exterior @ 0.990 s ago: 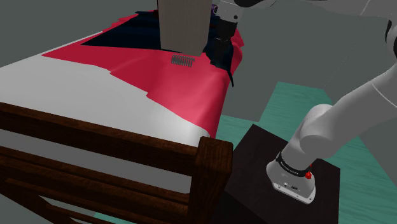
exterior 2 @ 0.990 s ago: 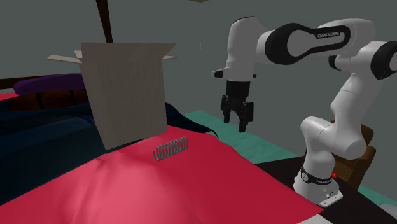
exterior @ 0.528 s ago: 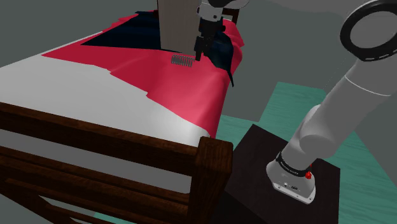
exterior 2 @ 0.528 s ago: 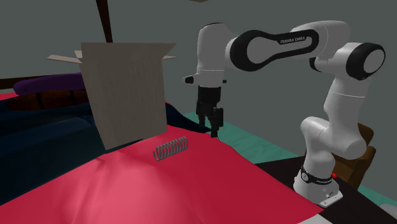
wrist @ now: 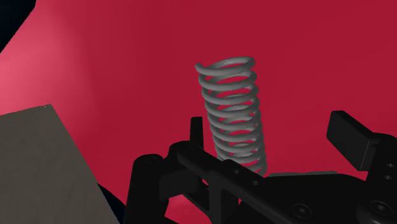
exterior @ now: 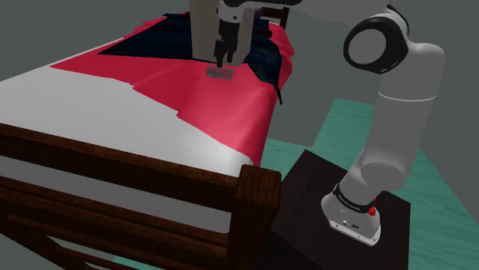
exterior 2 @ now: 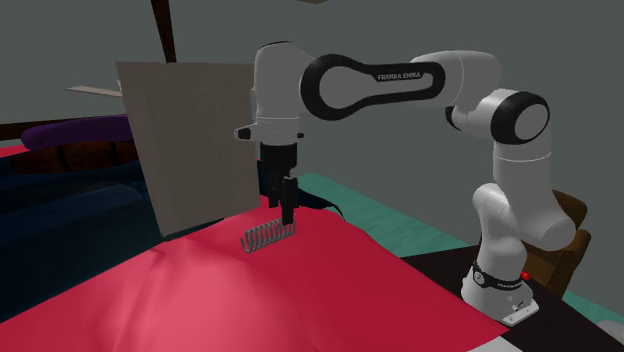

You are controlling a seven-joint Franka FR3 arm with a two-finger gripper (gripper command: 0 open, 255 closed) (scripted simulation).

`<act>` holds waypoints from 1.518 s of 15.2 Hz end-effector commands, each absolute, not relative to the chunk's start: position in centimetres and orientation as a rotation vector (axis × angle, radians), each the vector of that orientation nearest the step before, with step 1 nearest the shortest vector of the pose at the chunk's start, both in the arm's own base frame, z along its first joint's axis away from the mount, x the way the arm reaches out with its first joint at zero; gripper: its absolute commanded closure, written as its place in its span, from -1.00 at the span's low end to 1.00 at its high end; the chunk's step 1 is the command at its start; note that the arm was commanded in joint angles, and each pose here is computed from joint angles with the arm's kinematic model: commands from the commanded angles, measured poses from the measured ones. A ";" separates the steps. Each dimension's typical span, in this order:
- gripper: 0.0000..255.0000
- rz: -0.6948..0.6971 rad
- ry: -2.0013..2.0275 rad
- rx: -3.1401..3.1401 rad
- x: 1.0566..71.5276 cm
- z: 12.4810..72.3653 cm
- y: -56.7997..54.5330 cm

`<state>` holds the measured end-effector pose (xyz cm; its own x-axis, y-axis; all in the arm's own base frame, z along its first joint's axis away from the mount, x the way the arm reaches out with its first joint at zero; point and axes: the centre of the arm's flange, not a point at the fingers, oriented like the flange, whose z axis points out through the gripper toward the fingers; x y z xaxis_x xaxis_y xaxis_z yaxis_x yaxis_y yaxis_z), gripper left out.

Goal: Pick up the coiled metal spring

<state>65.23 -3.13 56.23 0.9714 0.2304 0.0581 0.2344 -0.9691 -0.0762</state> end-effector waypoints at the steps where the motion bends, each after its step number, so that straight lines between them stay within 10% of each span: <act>1: -1.00 -0.068 -0.372 -3.037 67.9 55.6 -3.4; 11: -1.00 -0.068 -0.373 -3.037 68.0 51.6 -3.4; 12: 1.00 -0.068 -0.373 -3.037 67.9 51.6 -3.4; 23: 1.00 -0.068 -0.373 -3.037 68.0 52.7 -3.4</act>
<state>67.95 -3.48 52.31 0.9694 0.2393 0.0538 0.2429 -0.9672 -0.0746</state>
